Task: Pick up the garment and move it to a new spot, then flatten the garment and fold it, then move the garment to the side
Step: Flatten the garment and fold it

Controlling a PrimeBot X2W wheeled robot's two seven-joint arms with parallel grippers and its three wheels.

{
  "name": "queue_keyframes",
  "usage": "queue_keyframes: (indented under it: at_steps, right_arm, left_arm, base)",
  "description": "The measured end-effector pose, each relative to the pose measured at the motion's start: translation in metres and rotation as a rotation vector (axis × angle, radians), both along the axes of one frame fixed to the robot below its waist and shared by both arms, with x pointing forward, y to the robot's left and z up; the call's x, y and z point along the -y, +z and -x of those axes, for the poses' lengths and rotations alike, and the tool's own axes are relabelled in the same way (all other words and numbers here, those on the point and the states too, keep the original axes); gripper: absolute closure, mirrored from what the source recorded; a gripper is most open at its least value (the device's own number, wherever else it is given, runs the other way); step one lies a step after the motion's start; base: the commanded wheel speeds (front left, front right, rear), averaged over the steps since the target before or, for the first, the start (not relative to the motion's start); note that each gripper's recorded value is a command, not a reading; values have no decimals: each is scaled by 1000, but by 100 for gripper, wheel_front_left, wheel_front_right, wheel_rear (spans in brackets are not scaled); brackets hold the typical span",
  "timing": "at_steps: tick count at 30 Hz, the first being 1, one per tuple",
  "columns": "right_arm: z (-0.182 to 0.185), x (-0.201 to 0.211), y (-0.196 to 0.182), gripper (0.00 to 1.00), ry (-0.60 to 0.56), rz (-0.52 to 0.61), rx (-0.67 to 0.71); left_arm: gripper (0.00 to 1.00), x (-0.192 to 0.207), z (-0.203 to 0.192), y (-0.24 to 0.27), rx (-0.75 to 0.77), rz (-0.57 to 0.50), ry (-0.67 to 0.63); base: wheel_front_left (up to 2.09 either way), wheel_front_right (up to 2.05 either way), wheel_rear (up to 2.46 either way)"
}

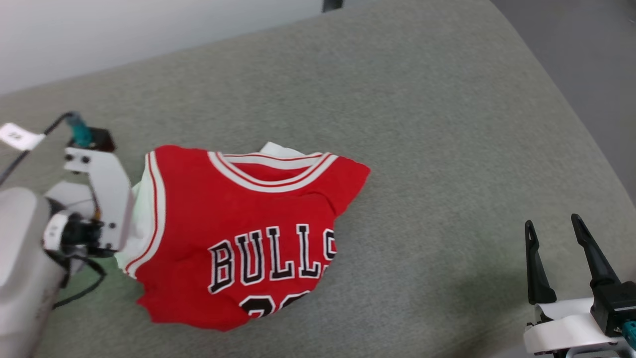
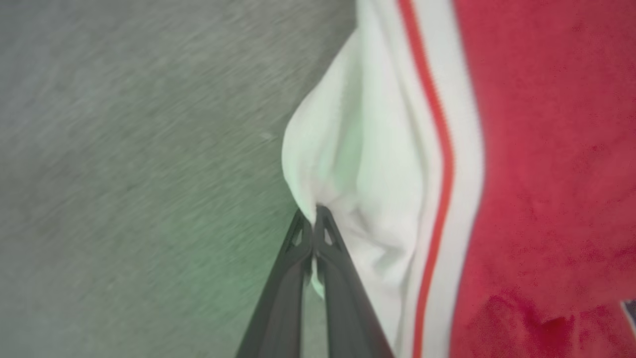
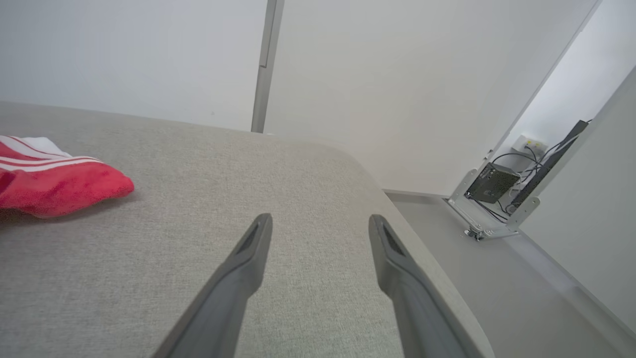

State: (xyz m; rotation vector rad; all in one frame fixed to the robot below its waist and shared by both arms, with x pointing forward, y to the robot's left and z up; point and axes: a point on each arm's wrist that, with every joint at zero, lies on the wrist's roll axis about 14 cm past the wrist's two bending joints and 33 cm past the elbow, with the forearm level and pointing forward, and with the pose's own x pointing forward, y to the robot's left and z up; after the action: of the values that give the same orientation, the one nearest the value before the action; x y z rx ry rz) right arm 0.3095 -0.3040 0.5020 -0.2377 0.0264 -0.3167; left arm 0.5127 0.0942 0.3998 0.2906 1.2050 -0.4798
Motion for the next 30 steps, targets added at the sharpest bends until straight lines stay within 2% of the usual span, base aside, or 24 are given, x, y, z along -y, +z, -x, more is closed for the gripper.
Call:
queue_keyframes:
  at_steps: [9, 19, 23, 30]
  right_arm:
    - [-15, -20, 2, 0, 79, -3, 22]
    - [-32, -41, 9, 0, 157, -4, 56]
    - [-35, -43, 7, 0, 164, -4, 50]
    - [-37, -42, 0, 0, 161, -7, 27]
  left_arm:
    - [100, -83, 6, 30, 92, -101, 164]
    - [100, -182, 50, 30, 80, -273, 341]
    - [100, -191, 63, 15, 53, -278, 369]
    - [100, -176, 63, -11, 28, -230, 376]
  base:
    - [0, 0, 0]
    - [0, 0, 0]
    - [0, 0, 0]
    - [0, 0, 0]
